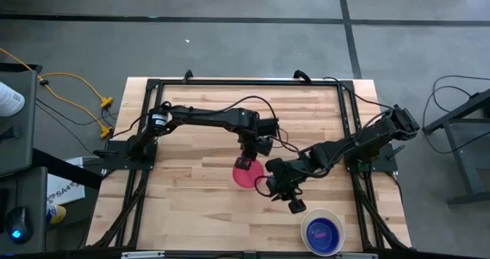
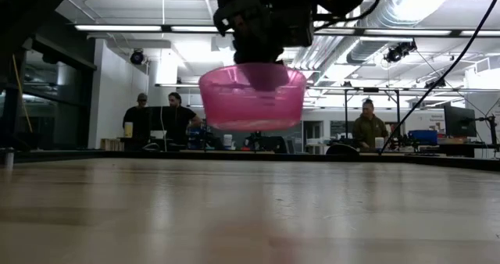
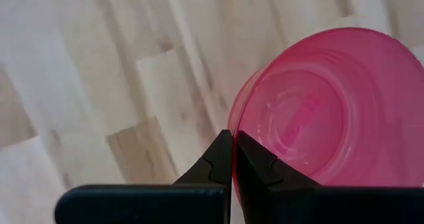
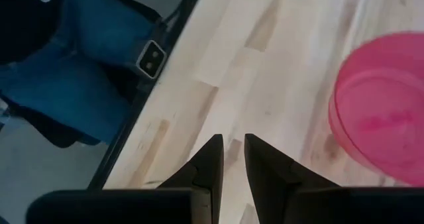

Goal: Nest bowls inside each other
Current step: Stack the red bowl on the purple bowl

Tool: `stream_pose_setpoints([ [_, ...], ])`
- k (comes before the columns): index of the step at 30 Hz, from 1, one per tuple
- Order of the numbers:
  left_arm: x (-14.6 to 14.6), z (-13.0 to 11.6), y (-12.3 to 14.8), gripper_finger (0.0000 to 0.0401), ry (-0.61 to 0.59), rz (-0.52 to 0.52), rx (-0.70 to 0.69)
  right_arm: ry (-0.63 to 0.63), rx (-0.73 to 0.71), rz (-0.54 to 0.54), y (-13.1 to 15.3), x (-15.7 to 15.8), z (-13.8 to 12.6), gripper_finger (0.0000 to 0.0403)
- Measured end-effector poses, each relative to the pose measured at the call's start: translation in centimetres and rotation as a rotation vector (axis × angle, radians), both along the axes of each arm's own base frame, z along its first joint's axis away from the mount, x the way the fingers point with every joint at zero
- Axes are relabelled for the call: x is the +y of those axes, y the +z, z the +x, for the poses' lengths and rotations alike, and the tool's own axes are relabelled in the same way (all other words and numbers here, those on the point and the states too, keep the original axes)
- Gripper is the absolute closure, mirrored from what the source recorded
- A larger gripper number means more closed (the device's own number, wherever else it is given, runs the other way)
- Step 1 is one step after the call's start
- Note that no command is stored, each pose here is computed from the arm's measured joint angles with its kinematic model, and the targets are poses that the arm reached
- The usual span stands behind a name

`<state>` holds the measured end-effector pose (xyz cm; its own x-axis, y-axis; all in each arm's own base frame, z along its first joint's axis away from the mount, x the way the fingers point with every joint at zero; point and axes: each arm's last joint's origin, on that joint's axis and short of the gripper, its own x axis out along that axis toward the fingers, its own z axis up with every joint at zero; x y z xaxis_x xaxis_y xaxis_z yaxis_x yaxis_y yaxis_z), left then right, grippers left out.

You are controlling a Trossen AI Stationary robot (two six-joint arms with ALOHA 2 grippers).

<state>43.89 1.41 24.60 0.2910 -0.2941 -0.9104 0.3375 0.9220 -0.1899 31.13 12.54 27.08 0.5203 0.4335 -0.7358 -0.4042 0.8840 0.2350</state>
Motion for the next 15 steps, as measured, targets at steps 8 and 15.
stream_pose_setpoints([
  [8, -0.2, -0.1, 0.7, 0.04, -0.095, -0.056, -0.027, 0.025, -0.015, -0.01, 0.0, -0.1, 0.1, 0.0348],
  [15, -0.3, 0.1, 2.0, 0.04, -0.121, -0.054, -0.065, 0.069, -0.039, -0.042, 0.0, -0.4, 0.1, 0.0348],
])
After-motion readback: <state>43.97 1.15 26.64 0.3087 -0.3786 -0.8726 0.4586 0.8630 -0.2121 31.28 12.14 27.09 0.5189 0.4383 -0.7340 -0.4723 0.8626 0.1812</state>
